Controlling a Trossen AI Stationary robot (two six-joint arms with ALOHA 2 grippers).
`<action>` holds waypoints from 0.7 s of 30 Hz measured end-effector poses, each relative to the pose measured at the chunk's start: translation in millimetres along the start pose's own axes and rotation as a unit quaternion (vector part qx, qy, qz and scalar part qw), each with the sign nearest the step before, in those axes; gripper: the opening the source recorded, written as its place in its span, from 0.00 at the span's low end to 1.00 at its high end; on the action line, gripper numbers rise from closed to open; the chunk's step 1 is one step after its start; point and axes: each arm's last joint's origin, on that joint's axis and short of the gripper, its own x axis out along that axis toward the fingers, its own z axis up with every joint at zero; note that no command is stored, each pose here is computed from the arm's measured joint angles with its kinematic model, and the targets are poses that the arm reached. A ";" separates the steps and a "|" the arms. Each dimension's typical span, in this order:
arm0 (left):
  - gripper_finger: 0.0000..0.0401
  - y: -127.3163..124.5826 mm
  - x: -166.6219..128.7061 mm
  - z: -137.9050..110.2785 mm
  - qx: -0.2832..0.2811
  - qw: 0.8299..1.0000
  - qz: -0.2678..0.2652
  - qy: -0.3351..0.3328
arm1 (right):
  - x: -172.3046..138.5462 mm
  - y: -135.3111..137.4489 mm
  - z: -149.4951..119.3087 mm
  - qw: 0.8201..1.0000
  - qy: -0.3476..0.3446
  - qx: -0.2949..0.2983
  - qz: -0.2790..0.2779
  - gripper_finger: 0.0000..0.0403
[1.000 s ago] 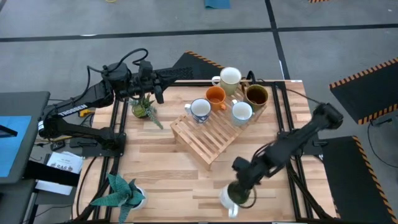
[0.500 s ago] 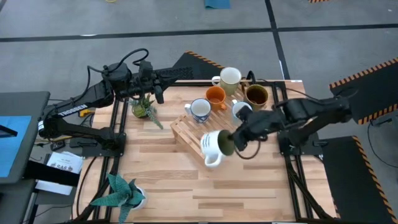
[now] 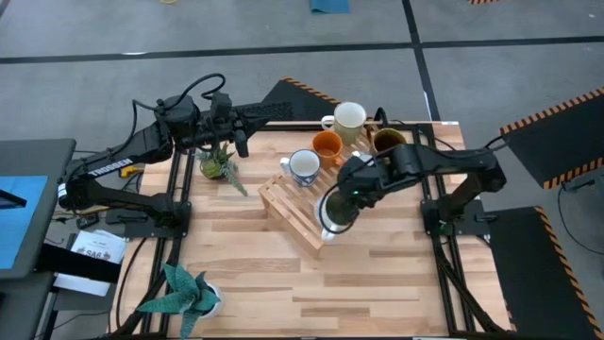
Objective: Place coffee mugs
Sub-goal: Put the green white mug on the shelf
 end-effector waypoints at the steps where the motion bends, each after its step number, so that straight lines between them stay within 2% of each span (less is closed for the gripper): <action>1: 0.00 0.0 0.0 0.0 0.000 1.000 0.000 0.000 | 2.8 -0.2 1.4 1.000 0.001 0.001 -0.008 0.09; 5: 0.00 0.0 0.0 0.0 0.000 1.000 0.000 0.000 | 6.9 -2.3 7.4 1.000 -0.004 0.017 -0.015 0.10; 13: 0.00 0.0 0.0 0.0 0.001 1.000 0.000 0.000 | 16.8 -5.2 19.5 0.999 -0.006 0.049 -0.024 0.30; 21: 0.00 0.2 0.0 -0.2 0.004 1.000 0.001 0.001 | 15.4 -8.7 26.0 0.999 -0.019 0.049 -0.014 0.33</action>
